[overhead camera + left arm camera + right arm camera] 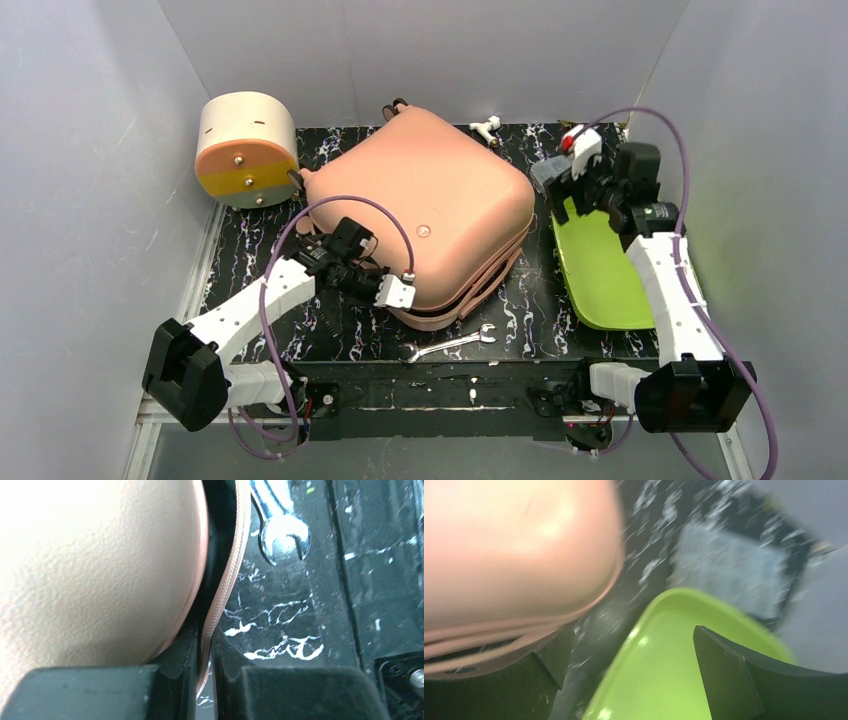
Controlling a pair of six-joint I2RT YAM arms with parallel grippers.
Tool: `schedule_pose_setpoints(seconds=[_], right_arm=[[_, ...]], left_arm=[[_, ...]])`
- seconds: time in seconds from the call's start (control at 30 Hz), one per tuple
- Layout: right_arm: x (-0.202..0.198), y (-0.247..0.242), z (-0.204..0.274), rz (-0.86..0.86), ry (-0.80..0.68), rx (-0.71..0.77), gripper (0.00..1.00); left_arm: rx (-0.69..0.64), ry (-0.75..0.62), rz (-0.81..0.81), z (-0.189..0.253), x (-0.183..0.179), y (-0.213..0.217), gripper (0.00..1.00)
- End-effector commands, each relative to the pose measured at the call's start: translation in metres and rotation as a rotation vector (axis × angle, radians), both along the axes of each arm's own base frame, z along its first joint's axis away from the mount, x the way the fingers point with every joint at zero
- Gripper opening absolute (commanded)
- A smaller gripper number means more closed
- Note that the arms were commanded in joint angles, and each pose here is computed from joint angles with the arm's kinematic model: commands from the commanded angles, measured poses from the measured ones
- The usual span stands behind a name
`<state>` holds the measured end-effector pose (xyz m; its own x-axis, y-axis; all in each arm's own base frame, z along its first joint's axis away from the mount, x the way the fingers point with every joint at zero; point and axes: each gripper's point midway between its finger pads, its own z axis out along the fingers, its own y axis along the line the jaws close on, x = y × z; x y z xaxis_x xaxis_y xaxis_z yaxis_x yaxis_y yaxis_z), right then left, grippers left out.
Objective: Open, take out, and arrange the luggage
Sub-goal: Unzip the zipper of the luggage, then open the luggage at the center of the board.
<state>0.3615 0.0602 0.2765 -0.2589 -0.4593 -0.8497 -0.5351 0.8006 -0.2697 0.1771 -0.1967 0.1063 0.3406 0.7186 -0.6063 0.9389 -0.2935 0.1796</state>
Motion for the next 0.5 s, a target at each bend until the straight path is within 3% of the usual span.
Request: schedule_pose_setpoints(seconds=[0.0,0.17,0.3,0.47], right_arm=[[-0.046,0.027,-0.086,0.073,0.290,0.144,0.98],[-0.053,0.043,-0.121,0.111,0.381,0.234,0.98],[-0.039,0.053,-0.118,0.105,0.421,0.311,0.98],[-0.010,0.056,-0.126,0.040,0.445,0.379,0.98]], left_arm=[[-0.057,0.150,0.143,0.021,-0.011,-0.030,0.00],[-0.087,0.216,0.210,0.035,-0.005,-0.058,0.00],[-0.126,0.301,0.244,0.049,-0.004,-0.076,0.00],[-0.110,0.312,0.369,0.044,0.017,-0.087,0.00]])
